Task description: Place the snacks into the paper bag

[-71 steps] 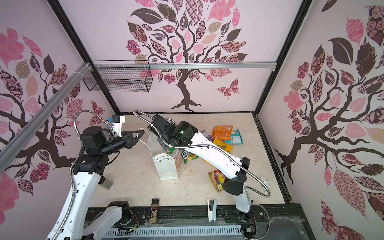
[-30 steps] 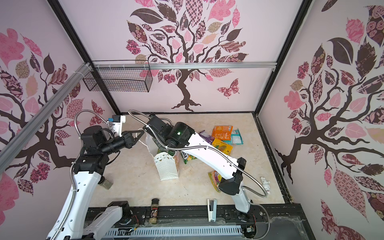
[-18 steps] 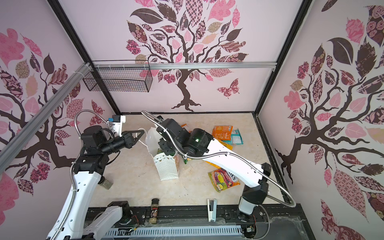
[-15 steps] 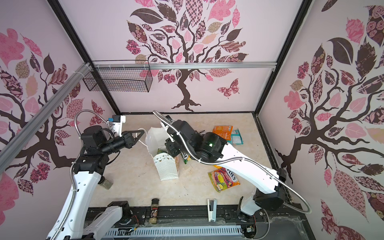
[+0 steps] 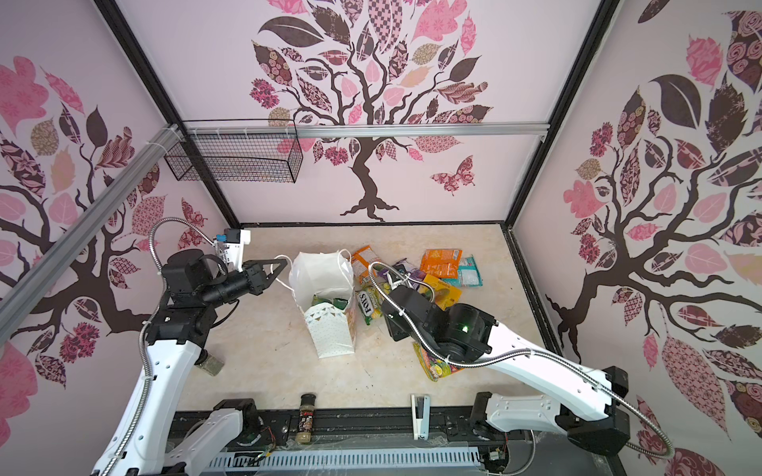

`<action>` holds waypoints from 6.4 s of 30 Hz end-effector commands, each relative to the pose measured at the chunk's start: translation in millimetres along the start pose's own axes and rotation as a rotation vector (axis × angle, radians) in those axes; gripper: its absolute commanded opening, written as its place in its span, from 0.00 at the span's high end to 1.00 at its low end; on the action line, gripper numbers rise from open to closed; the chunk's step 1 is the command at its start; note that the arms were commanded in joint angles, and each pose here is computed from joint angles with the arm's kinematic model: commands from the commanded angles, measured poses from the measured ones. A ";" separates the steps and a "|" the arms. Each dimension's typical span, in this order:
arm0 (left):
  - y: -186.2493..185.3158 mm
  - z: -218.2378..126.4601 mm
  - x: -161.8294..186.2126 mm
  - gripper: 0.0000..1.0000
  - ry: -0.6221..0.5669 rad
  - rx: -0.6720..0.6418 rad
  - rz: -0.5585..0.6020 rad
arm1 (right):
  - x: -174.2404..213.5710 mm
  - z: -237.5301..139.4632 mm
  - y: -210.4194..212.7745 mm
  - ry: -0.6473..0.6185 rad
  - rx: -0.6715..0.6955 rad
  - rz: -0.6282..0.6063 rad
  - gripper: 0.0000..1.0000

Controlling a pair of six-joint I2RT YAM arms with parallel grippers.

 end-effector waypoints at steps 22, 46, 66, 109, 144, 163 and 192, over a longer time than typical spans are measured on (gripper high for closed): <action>-11.3 -4.6 3.6 0.94 0.021 -0.015 0.048 | 108.5 73.3 -107.4 0.152 0.278 0.402 0.03; -9.0 -1.6 5.8 0.94 0.027 -0.007 0.036 | 134.3 102.2 -113.0 0.279 0.201 0.433 0.03; -9.7 -2.7 4.7 0.94 0.020 -0.011 0.040 | 146.6 121.5 -78.9 0.457 -0.034 0.407 0.08; -9.9 -4.8 3.9 0.94 0.015 -0.026 0.047 | 135.9 79.7 -81.6 0.297 -0.038 0.479 0.20; -8.6 -4.5 5.2 0.94 0.021 -0.035 0.046 | 174.4 121.3 -88.9 0.309 -0.058 0.546 0.38; -6.6 -2.5 6.4 0.94 0.027 -0.036 0.037 | 174.3 128.8 -98.6 0.252 -0.004 0.558 0.61; -8.7 -7.2 6.9 0.94 0.031 -0.059 0.053 | 121.3 103.6 -86.6 0.106 -0.038 0.503 1.00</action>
Point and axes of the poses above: each gripper's point midway between its finger pads, its own z axis out along the fingers, its own y axis along the line the jaws close on, x = y × z, the point moved 7 cm from there along -z, back along the fingers, and after that the axes turned 15 degrees about z, right-handed, at the moved point
